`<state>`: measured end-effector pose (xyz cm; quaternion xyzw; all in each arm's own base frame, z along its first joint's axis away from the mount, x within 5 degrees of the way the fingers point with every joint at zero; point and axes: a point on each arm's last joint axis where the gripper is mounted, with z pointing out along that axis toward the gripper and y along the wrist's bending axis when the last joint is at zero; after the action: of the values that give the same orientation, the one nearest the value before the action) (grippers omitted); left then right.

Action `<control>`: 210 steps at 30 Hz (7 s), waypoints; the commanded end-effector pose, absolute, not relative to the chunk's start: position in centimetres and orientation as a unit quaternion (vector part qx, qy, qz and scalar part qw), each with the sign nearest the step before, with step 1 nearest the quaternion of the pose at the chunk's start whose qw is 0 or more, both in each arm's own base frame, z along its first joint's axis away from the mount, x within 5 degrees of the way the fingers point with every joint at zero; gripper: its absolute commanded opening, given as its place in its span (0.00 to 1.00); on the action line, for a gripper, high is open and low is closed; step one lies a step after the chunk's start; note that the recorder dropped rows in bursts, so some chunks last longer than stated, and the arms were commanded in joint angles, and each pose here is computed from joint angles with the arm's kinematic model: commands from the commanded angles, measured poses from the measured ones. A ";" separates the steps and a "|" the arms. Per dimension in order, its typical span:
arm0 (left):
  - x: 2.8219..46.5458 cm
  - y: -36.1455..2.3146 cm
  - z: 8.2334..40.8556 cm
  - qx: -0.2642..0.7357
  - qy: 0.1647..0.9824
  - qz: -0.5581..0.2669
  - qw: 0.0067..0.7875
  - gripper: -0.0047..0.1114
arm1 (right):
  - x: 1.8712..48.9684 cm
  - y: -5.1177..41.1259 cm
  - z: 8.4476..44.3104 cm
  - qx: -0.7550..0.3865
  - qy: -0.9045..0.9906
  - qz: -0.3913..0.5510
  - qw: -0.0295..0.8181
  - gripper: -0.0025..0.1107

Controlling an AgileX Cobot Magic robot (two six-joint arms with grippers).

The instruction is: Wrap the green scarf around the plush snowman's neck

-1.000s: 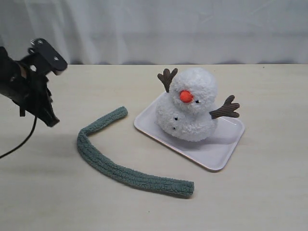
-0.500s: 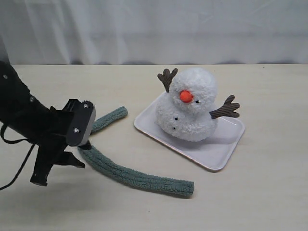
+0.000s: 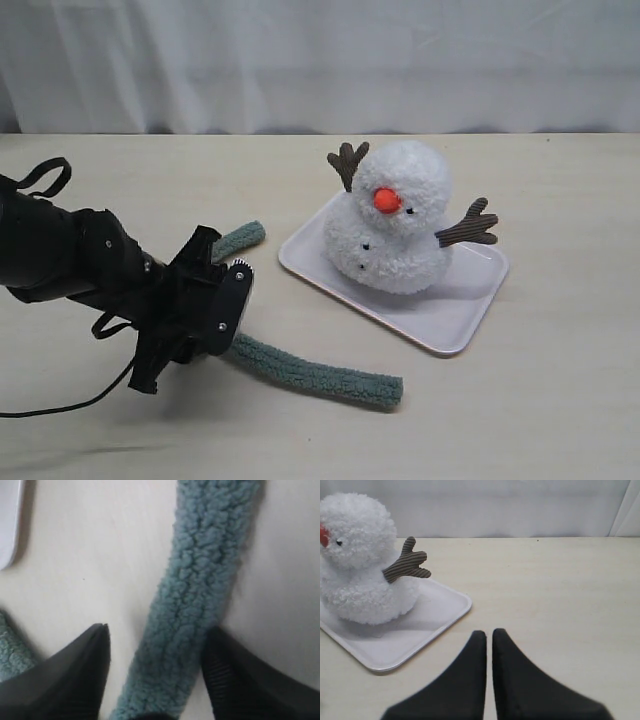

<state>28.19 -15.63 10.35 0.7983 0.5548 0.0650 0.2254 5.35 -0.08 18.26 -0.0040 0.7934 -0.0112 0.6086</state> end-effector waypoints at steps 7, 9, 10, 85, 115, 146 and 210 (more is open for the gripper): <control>27.9 -15.8 8.4 0.810 0.550 0.048 0.197 0.04 | 5.3 -0.1 18.2 -0.003 0.792 -0.010 0.610 0.06; 28.2 -16.1 8.9 0.809 0.549 0.048 0.204 0.04 | 5.3 -0.1 18.2 -0.003 0.792 -0.010 0.610 0.06; 28.5 -16.3 9.4 0.808 0.548 0.050 0.212 0.04 | 5.3 -0.1 18.2 -0.003 0.792 -0.010 0.610 0.06; 34.2 -33.2 23.9 0.736 0.335 0.231 0.542 0.04 | 5.3 -0.1 18.2 -0.003 0.792 -0.010 0.610 0.06; 35.3 -33.4 21.3 0.718 0.360 0.229 0.550 0.14 | 5.3 -0.1 18.2 -0.003 0.792 -0.010 0.610 0.06; 31.1 -31.0 29.9 0.662 0.515 0.033 0.544 0.33 | 5.3 -0.1 18.2 -0.003 0.792 -0.010 0.610 0.06; 3.7 -3.5 38.9 0.315 0.622 -0.208 0.686 0.04 | 5.3 -0.1 18.2 -0.003 0.792 -0.010 0.610 0.06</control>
<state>4.45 -4.15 38.55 0.3309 0.6367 -0.1904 0.6700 5.35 -0.08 18.26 -0.0040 0.7934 -0.0112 0.6086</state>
